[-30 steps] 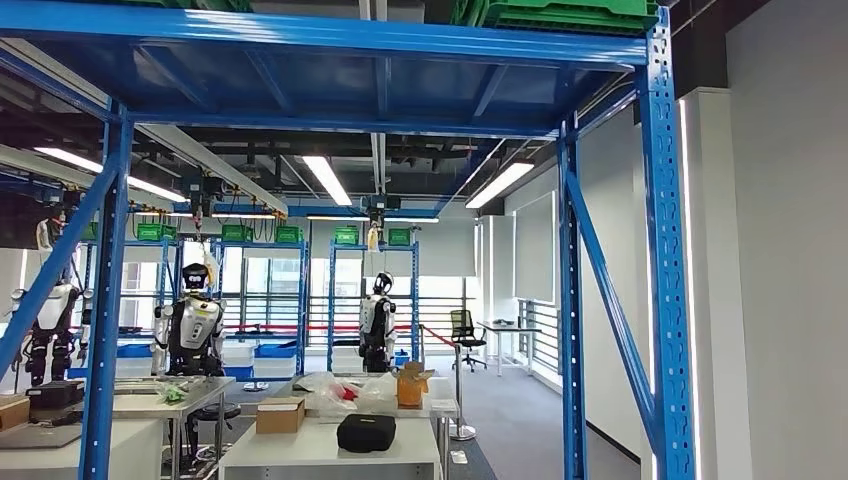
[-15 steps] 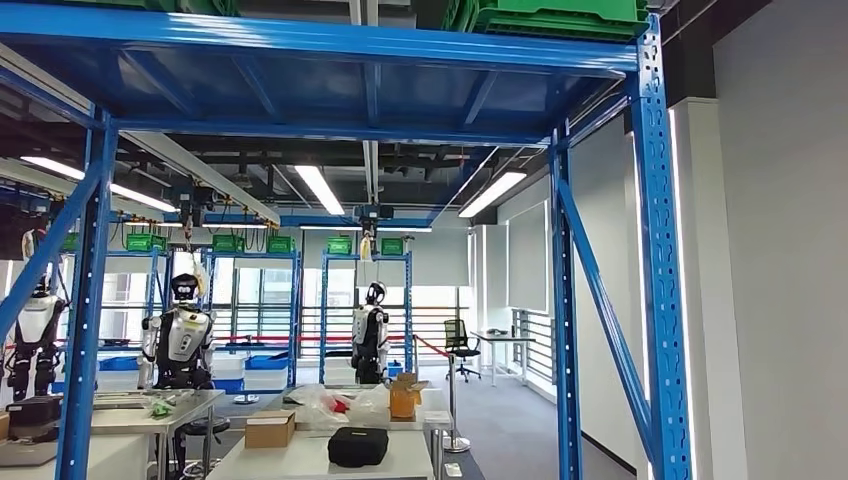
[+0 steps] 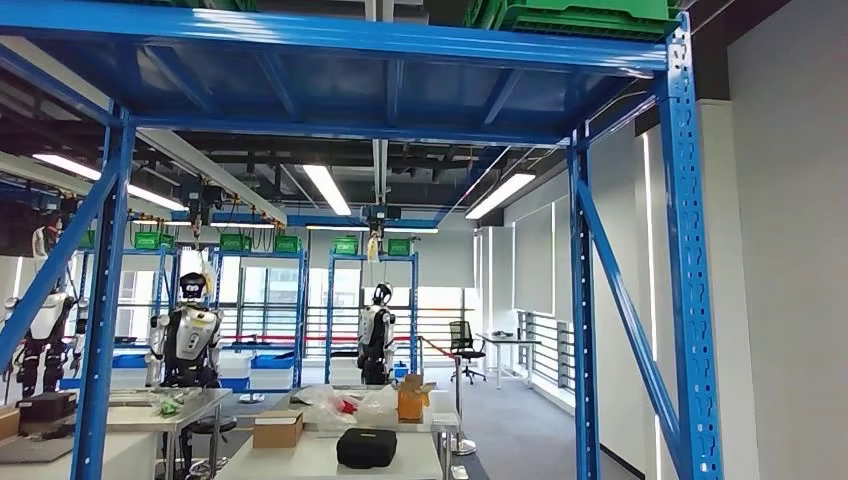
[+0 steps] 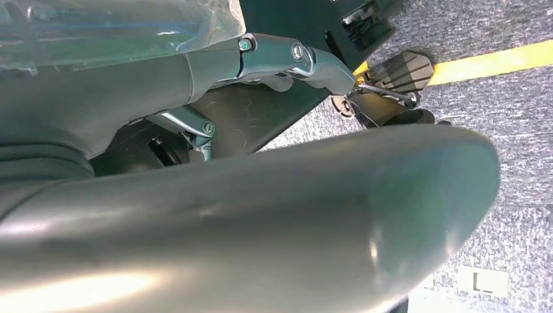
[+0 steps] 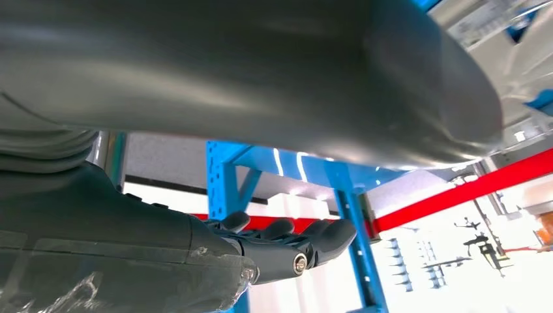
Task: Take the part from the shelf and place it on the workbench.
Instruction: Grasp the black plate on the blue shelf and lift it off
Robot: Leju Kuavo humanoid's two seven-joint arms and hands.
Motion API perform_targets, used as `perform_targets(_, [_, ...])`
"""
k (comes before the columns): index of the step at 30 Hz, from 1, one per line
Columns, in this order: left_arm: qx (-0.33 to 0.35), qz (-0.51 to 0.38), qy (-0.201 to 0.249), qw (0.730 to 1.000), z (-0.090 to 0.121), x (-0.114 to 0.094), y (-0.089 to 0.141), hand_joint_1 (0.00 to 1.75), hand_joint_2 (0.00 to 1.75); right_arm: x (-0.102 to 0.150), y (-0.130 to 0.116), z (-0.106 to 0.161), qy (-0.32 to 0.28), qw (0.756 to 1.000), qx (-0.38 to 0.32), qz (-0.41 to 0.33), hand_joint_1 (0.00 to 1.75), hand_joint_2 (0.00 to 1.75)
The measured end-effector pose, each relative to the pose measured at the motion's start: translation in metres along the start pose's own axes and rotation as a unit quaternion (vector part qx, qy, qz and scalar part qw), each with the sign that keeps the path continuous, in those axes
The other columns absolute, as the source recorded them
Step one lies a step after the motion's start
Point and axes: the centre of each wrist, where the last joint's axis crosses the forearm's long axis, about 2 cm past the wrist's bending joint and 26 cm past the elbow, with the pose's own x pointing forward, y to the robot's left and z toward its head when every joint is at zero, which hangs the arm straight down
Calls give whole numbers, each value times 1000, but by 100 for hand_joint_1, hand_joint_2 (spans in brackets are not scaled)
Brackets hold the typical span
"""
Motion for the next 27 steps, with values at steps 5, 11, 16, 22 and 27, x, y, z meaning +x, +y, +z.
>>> perform_targets(5, [-1,0,0,1000,0,0,-1,0,0,0,0,0,-1,1000,0,1,0,0])
perform_targets(11, [-1,0,0,1000,0,0,-1,0,0,0,1,1,-2,1000,0,0,0,0])
perform_targets(16, [0,0,0,1000,0,0,0,0,0,0,0,1,-2,1000,-4,-3,0,0])
perform_targets(22, [1,1,-7,1000,0,2,0,0,0,0,1,2,-2,1000,-2,-3,0,0])
perform_targets(27, [1,1,-1,1000,0,0,0,0,0,0,2,3,-2,1000,-2,-5,0,0])
